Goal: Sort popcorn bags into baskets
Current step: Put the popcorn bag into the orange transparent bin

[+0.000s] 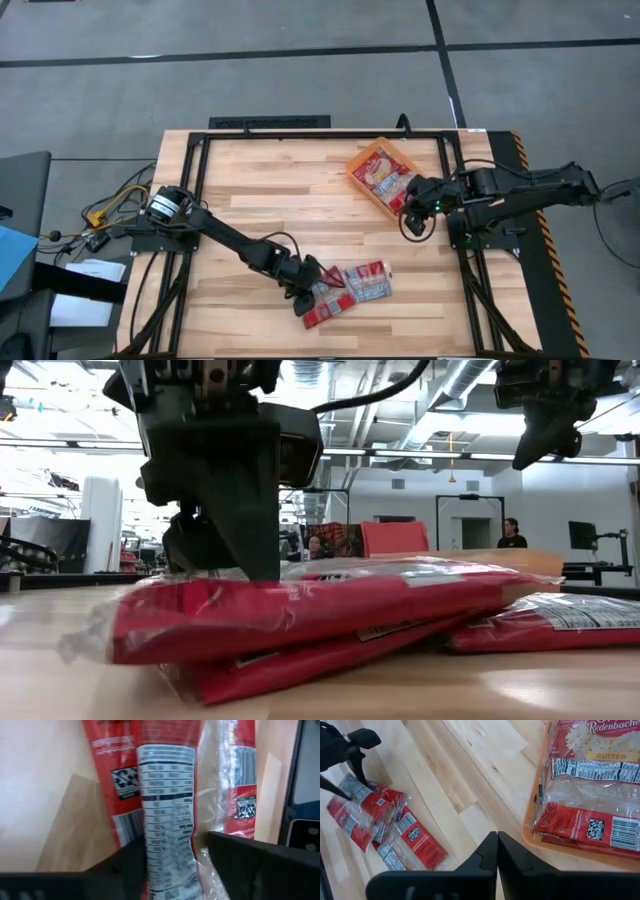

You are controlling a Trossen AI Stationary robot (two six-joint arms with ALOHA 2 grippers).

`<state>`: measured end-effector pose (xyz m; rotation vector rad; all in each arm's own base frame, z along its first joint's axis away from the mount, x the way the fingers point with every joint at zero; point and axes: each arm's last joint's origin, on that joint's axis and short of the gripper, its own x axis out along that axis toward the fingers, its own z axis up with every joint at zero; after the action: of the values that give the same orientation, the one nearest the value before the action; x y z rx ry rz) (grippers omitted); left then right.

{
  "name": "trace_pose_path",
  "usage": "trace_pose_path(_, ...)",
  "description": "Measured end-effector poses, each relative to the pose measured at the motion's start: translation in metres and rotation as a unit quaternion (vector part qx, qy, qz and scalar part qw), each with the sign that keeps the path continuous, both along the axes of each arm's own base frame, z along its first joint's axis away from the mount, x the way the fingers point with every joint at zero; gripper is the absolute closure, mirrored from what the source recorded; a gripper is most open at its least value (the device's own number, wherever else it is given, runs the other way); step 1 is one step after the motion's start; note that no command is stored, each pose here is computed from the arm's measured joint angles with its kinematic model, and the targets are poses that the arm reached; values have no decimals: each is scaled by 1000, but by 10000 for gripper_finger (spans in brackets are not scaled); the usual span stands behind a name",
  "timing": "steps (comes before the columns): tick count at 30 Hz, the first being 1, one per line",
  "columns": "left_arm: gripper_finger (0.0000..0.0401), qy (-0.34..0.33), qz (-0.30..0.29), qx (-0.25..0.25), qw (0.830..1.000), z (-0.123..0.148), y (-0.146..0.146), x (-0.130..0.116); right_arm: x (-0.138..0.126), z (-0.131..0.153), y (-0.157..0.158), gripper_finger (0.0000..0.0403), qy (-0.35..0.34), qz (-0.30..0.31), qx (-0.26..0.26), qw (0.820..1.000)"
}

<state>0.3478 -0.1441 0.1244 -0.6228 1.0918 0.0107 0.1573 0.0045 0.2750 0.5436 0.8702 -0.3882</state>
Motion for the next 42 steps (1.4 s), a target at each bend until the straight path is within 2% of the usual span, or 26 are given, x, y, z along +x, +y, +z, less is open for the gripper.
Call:
trace_pose_path(7,365,-1,14,4,1000,-1,10,4,0,0,0,381,0,1,0,1000)
trace_pose_path(9,389,-1,21,2,1000,-1,14,6,0,0,0,378,0,1,0,1000)
trace_pose_path(15,389,-8,49,-25,998,11,39,11,0,0,0,365,0,1,0,1000)
trace_pose_path(19,396,-23,83,-43,995,31,60,12,0,0,0,367,0,1,0,1000)
trace_pose_path(26,398,-80,140,-72,984,69,110,14,-7,5,0,379,-20,1,1,1000)
trace_pose_path(33,398,-113,176,-104,972,88,159,12,-22,16,-4,376,-62,-18,-12,998)
trace_pose_path(37,398,-148,197,-90,965,103,188,17,-30,21,-8,369,-84,-41,-28,995)
trace_pose_path(42,399,-208,221,-28,952,132,229,24,-38,25,-12,369,-102,-61,-40,992)
